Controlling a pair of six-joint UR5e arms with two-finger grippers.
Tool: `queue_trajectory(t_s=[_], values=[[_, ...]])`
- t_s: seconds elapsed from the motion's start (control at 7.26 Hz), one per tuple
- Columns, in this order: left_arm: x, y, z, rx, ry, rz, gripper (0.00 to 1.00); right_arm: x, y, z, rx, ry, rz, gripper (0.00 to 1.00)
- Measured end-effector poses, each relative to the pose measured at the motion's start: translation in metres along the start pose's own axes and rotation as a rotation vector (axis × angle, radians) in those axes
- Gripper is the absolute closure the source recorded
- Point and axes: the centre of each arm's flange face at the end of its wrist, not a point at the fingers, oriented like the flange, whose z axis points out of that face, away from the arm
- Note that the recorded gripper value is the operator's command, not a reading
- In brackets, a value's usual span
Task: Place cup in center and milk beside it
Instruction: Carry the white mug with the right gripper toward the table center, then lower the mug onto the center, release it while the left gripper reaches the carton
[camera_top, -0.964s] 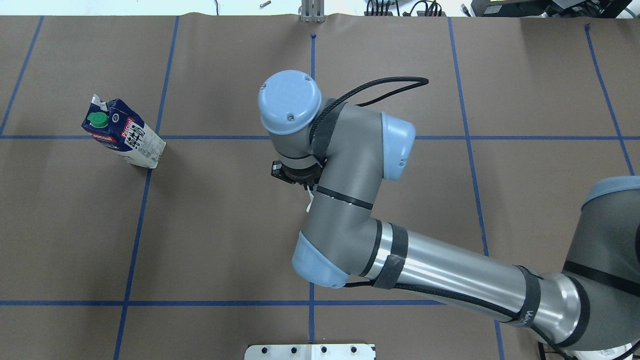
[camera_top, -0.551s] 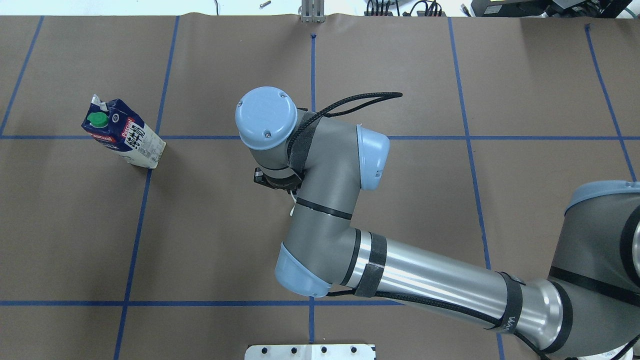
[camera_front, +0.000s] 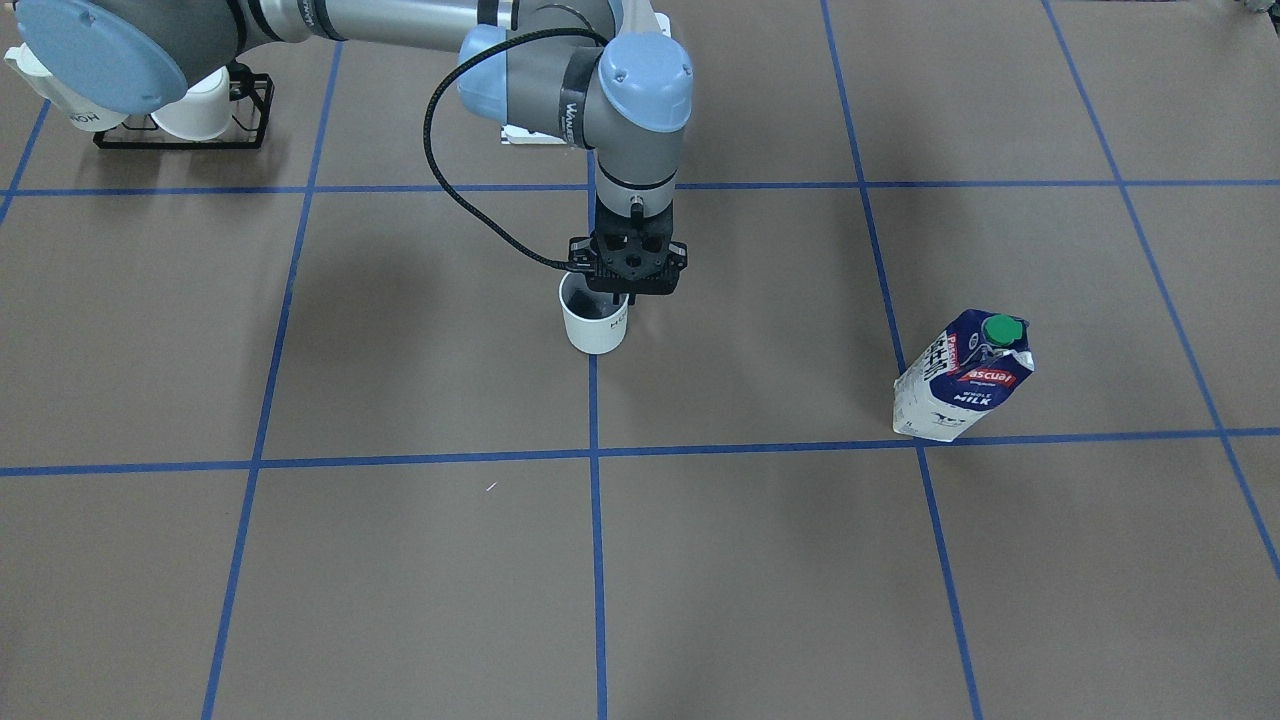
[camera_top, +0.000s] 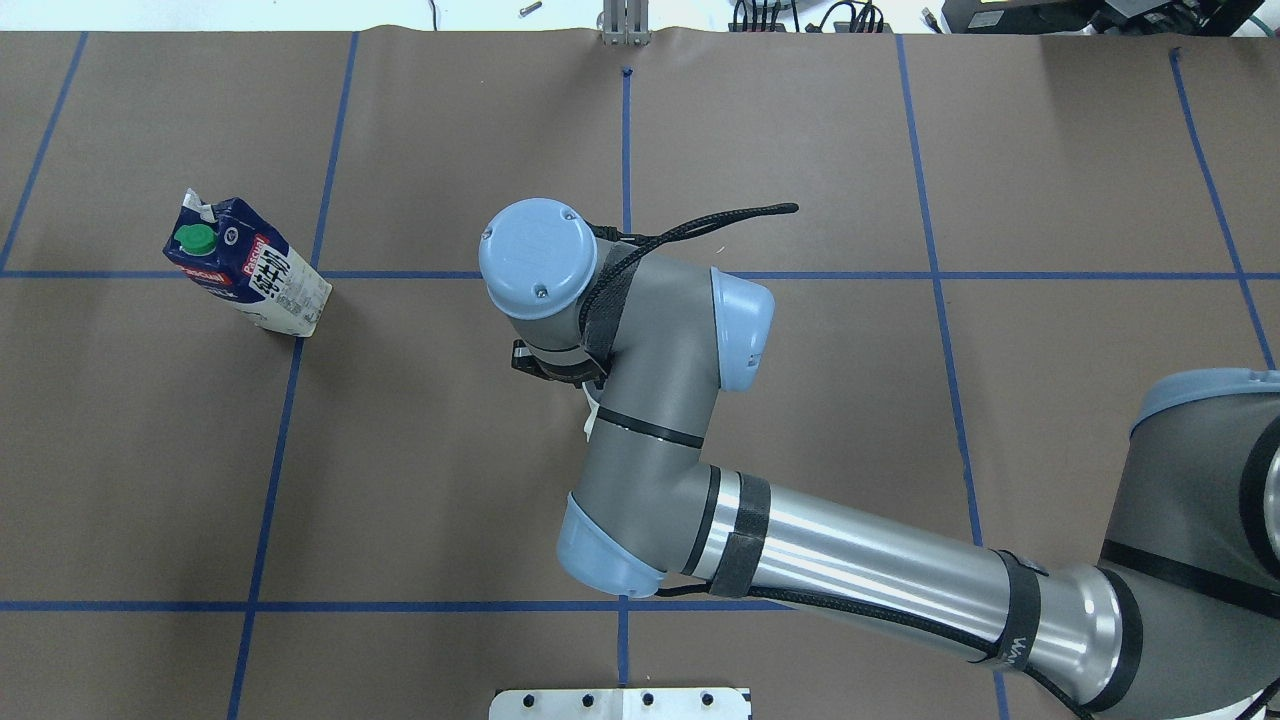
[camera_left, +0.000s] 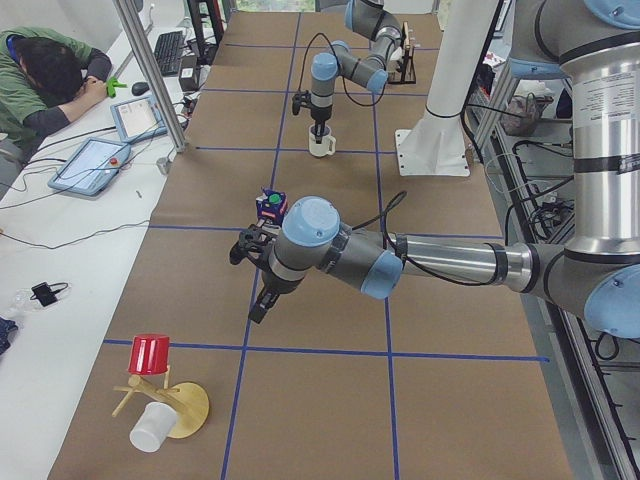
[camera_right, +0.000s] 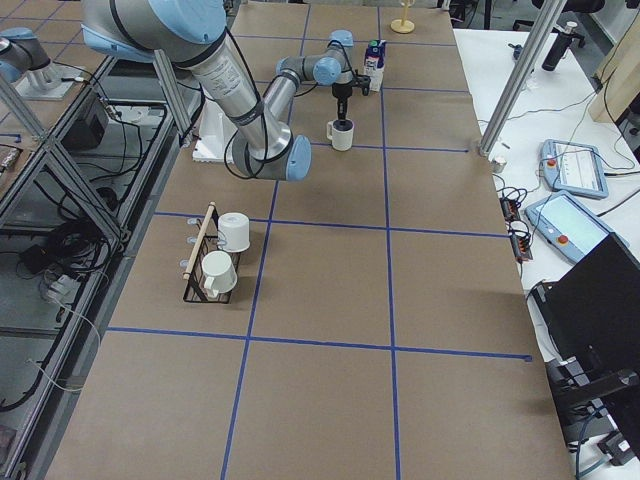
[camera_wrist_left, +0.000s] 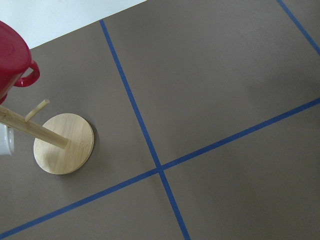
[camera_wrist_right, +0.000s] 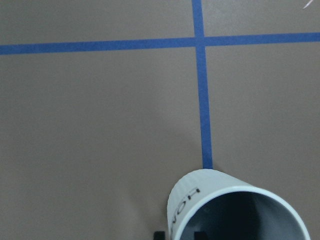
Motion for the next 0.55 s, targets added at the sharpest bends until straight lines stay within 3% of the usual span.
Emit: queue_trajectory(t_s=[0.28, 0.55], values=[[0.000, 0.001, 0.000, -0.002, 0.001, -0.002, 0.02, 0.002, -0.016, -0.040, 0.062, -0.057, 0.002, 0.01], [0.002, -0.001, 0.000, 0.002, 0.014, 0.001, 0.02, 0.033, -0.068, -0.110, 0.110, -0.146, 0.012, 0.01]])
